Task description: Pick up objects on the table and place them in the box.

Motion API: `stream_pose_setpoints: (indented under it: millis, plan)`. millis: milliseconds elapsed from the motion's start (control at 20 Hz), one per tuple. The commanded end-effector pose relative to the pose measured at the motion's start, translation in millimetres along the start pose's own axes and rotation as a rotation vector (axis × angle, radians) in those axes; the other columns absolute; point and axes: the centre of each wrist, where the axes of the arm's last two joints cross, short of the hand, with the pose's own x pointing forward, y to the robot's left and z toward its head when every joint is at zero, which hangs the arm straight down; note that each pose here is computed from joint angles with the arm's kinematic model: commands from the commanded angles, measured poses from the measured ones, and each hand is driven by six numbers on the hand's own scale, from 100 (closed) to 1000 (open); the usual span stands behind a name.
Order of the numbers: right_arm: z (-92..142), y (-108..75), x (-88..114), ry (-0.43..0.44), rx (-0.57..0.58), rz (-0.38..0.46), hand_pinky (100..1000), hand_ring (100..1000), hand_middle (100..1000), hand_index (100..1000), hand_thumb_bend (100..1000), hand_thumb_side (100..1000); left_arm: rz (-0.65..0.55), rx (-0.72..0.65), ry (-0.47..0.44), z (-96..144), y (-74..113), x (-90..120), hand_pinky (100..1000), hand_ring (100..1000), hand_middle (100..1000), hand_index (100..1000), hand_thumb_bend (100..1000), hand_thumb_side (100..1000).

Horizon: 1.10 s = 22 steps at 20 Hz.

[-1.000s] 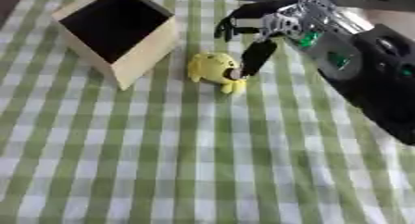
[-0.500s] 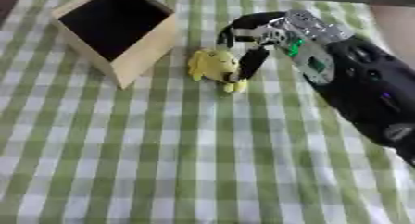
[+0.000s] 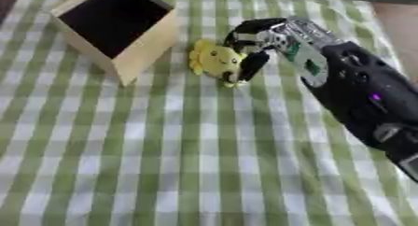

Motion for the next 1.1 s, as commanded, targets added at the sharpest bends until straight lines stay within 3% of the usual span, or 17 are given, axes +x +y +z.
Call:
stream_pose_setpoints:
  millis: [50, 200, 450, 750, 1100]
  plan:
    - [7.2, -13.1, -5.7, 0.013, -0.064, 0.014, 793, 757, 484, 707, 200, 301, -0.004, -0.013, -0.025, -4.7, 0.9, 4.4, 590, 712, 743, 784, 315, 633]
    - [14.7, -21.7, -2.5, -0.004, -0.101, 0.020, 785, 740, 484, 707, 100, 231, -0.007, -0.016, -0.023, -4.4, 1.3, 4.2, 590, 713, 743, 784, 314, 635]
    - [30.6, -36.7, 3.4, -0.025, -0.129, -0.003, 784, 741, 496, 724, 100, 164, -0.010, -0.019, -0.023, -4.9, 1.9, 4.3, 591, 714, 744, 785, 315, 634]
    - [53.2, -59.9, 9.5, -0.039, -0.182, -0.044, 783, 735, 496, 731, 100, 158, -0.013, -0.023, -0.022, -5.0, 2.5, 4.3, 591, 714, 744, 785, 314, 635]
    - [60.7, -94.5, 19.7, -0.043, -0.279, -0.069, 786, 723, 490, 736, 100, 135, -0.014, -0.026, -0.024, -5.1, 2.6, 4.3, 591, 715, 744, 785, 312, 635]
